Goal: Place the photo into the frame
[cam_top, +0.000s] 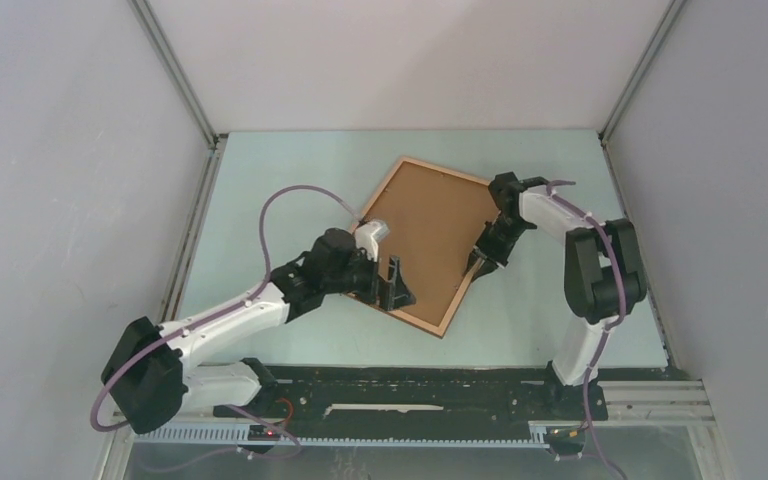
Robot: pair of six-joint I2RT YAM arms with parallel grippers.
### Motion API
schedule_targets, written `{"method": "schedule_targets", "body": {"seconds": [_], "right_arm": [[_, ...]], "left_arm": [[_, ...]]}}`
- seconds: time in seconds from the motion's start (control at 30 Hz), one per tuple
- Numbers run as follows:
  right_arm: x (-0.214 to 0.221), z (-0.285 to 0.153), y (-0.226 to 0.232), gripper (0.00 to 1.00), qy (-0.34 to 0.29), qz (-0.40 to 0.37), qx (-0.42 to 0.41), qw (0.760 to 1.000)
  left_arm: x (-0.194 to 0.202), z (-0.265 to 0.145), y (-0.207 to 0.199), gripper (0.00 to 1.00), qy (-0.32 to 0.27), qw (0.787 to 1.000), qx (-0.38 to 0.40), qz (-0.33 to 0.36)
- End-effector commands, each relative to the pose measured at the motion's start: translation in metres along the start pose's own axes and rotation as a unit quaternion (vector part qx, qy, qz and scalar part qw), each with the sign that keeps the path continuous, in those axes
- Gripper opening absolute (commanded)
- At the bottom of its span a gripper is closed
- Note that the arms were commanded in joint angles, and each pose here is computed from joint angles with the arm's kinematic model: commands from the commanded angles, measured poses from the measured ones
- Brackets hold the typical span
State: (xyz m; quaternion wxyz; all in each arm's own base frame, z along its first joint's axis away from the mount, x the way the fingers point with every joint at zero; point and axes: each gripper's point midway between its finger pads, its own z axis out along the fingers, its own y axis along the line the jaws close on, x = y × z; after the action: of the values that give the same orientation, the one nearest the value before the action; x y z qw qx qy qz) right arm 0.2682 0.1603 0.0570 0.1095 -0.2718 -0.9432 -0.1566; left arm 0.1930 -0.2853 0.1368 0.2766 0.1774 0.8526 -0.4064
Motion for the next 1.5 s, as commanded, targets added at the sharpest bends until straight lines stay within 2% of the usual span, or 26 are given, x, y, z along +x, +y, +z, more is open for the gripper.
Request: {"method": "schedule_targets", "body": {"seconds": [0.0,0.1,0.23,0.5,0.67,0.83,0.93,1.13,1.2,1.33,1.47], "right_arm": [[0.016,-0.048,0.022,0.0,-0.029,0.029,-0.044,0.998],[0.019,-0.047,0.026,0.0,-0.022,0.036,-0.047,0.998],[0.02,-0.045,0.025,0.0,-0.013,0.045,-0.043,0.998],[0.016,-0.049,0.022,0.0,-0.029,0.069,-0.032,0.997],[0.017,-0.047,0.023,0.0,-0.023,0.075,-0.029,0.996],[0.018,-0.047,0.021,0.0,-0.021,0.079,-0.026,0.996],[0.018,-0.047,0.021,0.0,-0.018,0.079,-0.027,0.996],[0.018,-0.047,0.022,0.0,-0.018,0.08,-0.028,0.996],[0.018,-0.046,0.022,0.0,-0.018,0.081,-0.027,0.996],[0.019,-0.046,0.022,0.0,-0.016,0.08,-0.027,0.996],[0.019,-0.047,0.024,0.0,-0.015,0.082,-0.033,0.996]], "left_arm": [[-0.026,-0.004,-0.028,1.0,-0.039,0.989,-0.044,0.133],[-0.031,-0.003,-0.036,1.0,-0.055,0.97,-0.115,0.206],[-0.024,0.002,-0.056,1.0,-0.07,0.938,-0.167,0.297],[0.011,0.046,-0.083,1.0,-0.012,0.861,-0.249,0.443],[0.025,0.074,-0.089,1.0,0.012,0.833,-0.274,0.481],[0.028,0.08,-0.06,1.0,0.019,0.767,-0.374,0.521],[0.023,0.078,-0.046,1.0,0.004,0.733,-0.429,0.528],[0.018,0.08,-0.038,0.98,-0.009,0.69,-0.477,0.545],[0.015,0.079,-0.039,0.91,-0.012,0.684,-0.483,0.546],[0.008,0.074,-0.044,0.52,-0.022,0.68,-0.49,0.546],[0.008,0.075,-0.045,0.27,-0.016,0.679,-0.486,0.55]]}}
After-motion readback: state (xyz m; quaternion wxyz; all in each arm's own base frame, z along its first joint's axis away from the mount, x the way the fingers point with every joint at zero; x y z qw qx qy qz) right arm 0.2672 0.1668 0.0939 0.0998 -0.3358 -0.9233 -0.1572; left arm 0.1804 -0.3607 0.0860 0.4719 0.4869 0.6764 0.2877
